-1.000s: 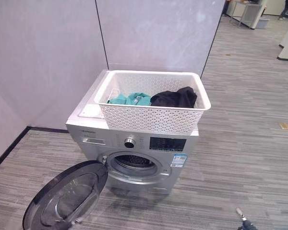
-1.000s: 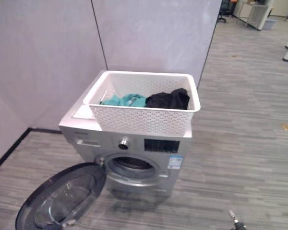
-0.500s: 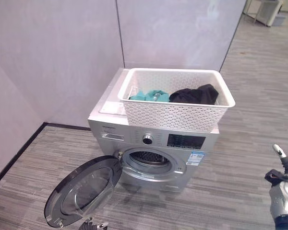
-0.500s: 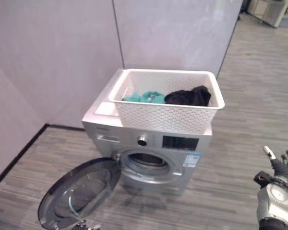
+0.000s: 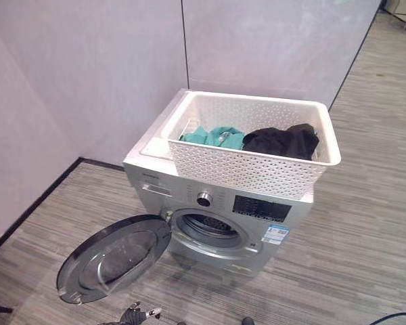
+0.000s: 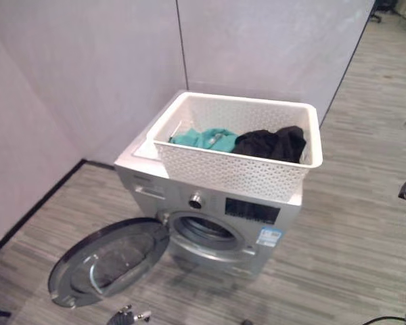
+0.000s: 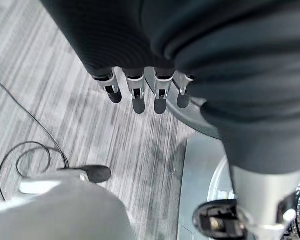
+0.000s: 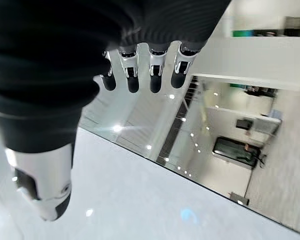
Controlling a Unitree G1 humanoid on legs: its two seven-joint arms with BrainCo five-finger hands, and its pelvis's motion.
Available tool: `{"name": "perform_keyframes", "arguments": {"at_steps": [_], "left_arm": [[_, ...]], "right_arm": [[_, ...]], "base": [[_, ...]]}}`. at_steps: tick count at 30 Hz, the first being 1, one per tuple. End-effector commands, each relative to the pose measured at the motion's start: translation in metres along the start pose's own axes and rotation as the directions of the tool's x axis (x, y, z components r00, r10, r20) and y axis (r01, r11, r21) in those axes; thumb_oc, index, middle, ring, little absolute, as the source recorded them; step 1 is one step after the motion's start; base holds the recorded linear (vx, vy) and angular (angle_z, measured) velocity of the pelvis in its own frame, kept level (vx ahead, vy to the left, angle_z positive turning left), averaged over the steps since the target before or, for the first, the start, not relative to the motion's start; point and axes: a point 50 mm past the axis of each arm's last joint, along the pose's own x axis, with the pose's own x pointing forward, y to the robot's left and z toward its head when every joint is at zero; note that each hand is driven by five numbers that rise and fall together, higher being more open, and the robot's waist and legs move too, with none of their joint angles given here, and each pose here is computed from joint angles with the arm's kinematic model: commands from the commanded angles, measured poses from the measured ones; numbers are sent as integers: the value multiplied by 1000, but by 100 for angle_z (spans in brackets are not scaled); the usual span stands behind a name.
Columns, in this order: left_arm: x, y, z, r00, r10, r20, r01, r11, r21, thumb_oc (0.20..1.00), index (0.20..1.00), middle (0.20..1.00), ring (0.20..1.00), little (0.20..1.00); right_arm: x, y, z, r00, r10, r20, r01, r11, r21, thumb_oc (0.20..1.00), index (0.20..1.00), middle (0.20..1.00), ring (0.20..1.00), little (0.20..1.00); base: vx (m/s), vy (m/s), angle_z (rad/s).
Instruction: Grab the laundry basket,head to the washer,open it,put in the laundry and shut it.
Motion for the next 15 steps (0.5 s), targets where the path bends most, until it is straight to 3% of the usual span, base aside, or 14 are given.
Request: {"name": "perform_keyframes", "arguments": {"at_steps": [1, 9, 10, 11, 12, 13, 15], "left_arm": [[-1, 39, 1, 996, 88, -18, -88, 995, 42, 1000, 1000, 1000, 1000, 1000], [-1, 39, 0, 996, 88, -18, -87, 995, 40, 1000, 1000, 1000, 1000, 1000], [-3, 40, -7, 995, 89, -46, -89, 996, 14, 1000, 1000, 1000, 1000, 1000], [-6, 40, -23, 991, 75, -110, -79, 997, -27, 1000, 1000, 1000, 1000, 1000], [-7, 37, -30, 989, 55, -141, -62, 997, -46, 1000, 1000, 1000, 1000, 1000], [-8, 35, -34, 987, 44, -154, -54, 997, -59, 1000, 1000, 1000, 1000, 1000], [-12, 36, -47, 981, 25, -194, -39, 997, -69, 1000, 1000, 1000, 1000, 1000]], "right_arm": [[16, -1, 26, 991, 61, 123, -55, 997, -49, 1000, 1000, 1000, 1000, 1000], [17, 0, 26, 990, 62, 123, -56, 997, -49, 1000, 1000, 1000, 1000, 1000], [22, 10, 40, 969, 188, 160, -174, 980, -99, 1000, 1000, 1000, 1000, 1000], [42, 32, 63, 871, 471, 138, -425, 865, -267, 1000, 1000, 1000, 1000, 1000], [47, 44, 67, 796, 600, 82, -547, 770, -329, 1000, 1000, 1000, 1000, 1000], [50, 49, 68, 765, 641, 58, -590, 734, -336, 1000, 1000, 1000, 1000, 1000], [60, 79, 61, 644, 761, -85, -705, 546, -452, 1000, 1000, 1000, 1000, 1000]], "base": [[34, -41, -2], [12, -16, 0], [139, -237, 3], [157, -267, 4], [125, -193, -5], [51, -54, -39], [24, -23, -39]]}}
